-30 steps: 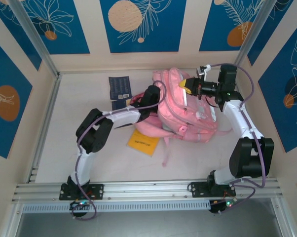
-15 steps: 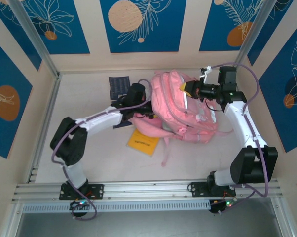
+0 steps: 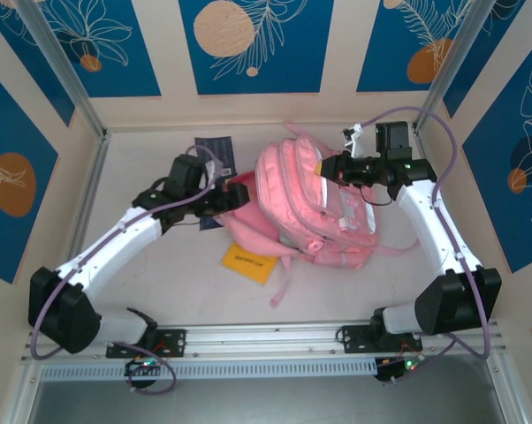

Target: Pack the student bag

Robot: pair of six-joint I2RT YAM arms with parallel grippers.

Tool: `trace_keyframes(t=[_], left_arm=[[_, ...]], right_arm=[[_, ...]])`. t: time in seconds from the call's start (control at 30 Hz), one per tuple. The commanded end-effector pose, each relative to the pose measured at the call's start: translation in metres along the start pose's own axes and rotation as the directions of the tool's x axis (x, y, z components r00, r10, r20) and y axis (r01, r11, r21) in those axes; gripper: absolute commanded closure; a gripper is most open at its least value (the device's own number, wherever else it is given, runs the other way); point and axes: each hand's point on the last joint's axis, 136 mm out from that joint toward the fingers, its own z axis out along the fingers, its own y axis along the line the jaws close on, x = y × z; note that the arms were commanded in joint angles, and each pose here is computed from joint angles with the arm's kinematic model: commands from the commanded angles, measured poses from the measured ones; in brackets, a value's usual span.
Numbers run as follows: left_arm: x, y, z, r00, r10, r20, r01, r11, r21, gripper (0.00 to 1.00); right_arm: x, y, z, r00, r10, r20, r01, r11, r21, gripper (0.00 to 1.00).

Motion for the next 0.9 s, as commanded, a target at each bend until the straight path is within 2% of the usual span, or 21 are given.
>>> trace_keyframes(t=[0.0, 0.17, 0.27, 0.3, 0.4, 0.47, 0.6, 0.73, 0.87], left_arm=[[0.015, 0.061, 0.005, 0.999, -0.036, -0.039, 0.027, 0.979, -0.203, 0.2], [0.012, 0.088, 0.019, 0.998, -0.049, -0.045, 0.032, 0.948, -0.316, 0.21], [0.012, 0.094, 0.035, 0.995, -0.058, -0.076, 0.03, 0.944, -0.329, 0.23], [0.013, 0.095, 0.04, 0.994, -0.066, -0.088, 0.034, 0.945, -0.325, 0.26], [0.018, 0.089, 0.056, 0.988, -0.095, -0.123, 0.058, 0.959, -0.279, 0.47], [0.021, 0.078, 0.063, 0.987, -0.086, -0.135, 0.052, 0.97, -0.236, 0.63], [0.041, 0.04, 0.077, 0.978, -0.039, -0.203, 0.015, 0.993, -0.118, 0.81], [0.073, -0.004, 0.093, 0.958, 0.014, -0.286, -0.012, 1.0, 0.011, 0.89], [0.11, -0.049, 0.107, 0.915, 0.114, -0.388, -0.071, 0.99, 0.124, 0.9]], right_arm=[[-0.006, 0.018, -0.017, 0.993, -0.107, 0.054, 0.107, 0.994, 0.011, 1.0], [-0.005, 0.02, -0.019, 0.992, -0.113, 0.058, 0.113, 0.994, 0.007, 1.0], [-0.004, 0.022, -0.021, 0.991, -0.122, 0.062, 0.122, 0.993, 0.006, 1.0], [-0.004, 0.022, -0.021, 0.99, -0.122, 0.063, 0.122, 0.992, 0.007, 1.0], [-0.006, 0.016, -0.021, 0.99, -0.125, 0.064, 0.122, 0.992, 0.045, 1.0], [-0.007, 0.008, -0.022, 0.989, -0.132, 0.065, 0.125, 0.988, 0.095, 1.0], [-0.014, -0.013, -0.026, 0.988, -0.13, 0.087, 0.107, 0.968, 0.227, 1.0], [-0.025, -0.046, -0.038, 0.983, -0.131, 0.13, 0.067, 0.908, 0.413, 1.0], [-0.034, -0.069, -0.044, 0.981, -0.123, 0.149, 0.027, 0.85, 0.525, 1.0]])
